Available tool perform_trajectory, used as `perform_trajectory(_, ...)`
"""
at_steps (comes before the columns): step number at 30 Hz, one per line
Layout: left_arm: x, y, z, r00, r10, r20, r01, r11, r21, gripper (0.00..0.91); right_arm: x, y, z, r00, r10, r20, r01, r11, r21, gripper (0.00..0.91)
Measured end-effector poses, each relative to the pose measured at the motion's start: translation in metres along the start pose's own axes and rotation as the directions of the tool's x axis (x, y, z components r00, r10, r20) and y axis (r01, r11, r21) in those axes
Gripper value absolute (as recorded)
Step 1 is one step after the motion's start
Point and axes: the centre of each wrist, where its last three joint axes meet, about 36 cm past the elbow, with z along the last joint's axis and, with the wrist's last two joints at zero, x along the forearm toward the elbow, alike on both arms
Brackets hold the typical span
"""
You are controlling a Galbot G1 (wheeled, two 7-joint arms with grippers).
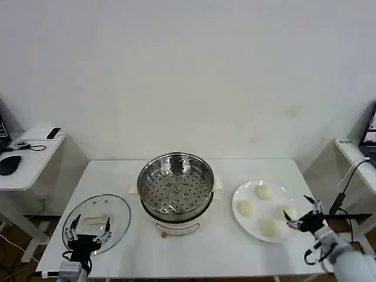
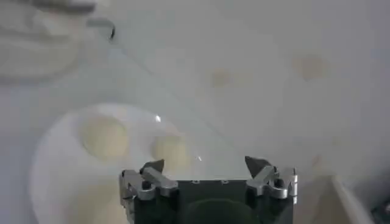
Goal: Take steamed baozi put them in steamer then cover it.
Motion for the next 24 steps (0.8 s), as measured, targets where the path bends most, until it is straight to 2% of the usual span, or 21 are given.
perform_trajectory(5, -0.003, 0.002, -0.008, 1.000, -0.002, 0.022, 0.003, 1.000, -0.031, 0.907, -0.023, -0.048, -0.003, 0.991, -0.107, -0.074, 0.118, 0.980, 0.158, 0.907)
perform_trajectory(11, -0.004, 0.005, -0.016, 0.999, 0.000, 0.043, 0.003, 0.998, -0.064, 0.907, -0.057, -0.091, -0.018, 0.958, -0.244, -0.148, 0.277, 0.918, 0.283, 0.907)
perform_trajectory(16, -0.004, 0.006, -0.020, 0.999, 0.001, 0.052, 0.003, 0.997, -0.076, 0.907, -0.089, -0.114, -0.033, 0.914, -0.353, -0.200, 0.404, 0.847, 0.347, 0.907)
perform_trajectory(24, -0.008, 0.009, -0.023, 0.998, 0.001, 0.064, 0.005, 0.995, -0.095, 0.907, -0.137, -0.130, -0.050, 0.825, -0.485, -0.291, 0.564, 0.740, 0.367, 0.907)
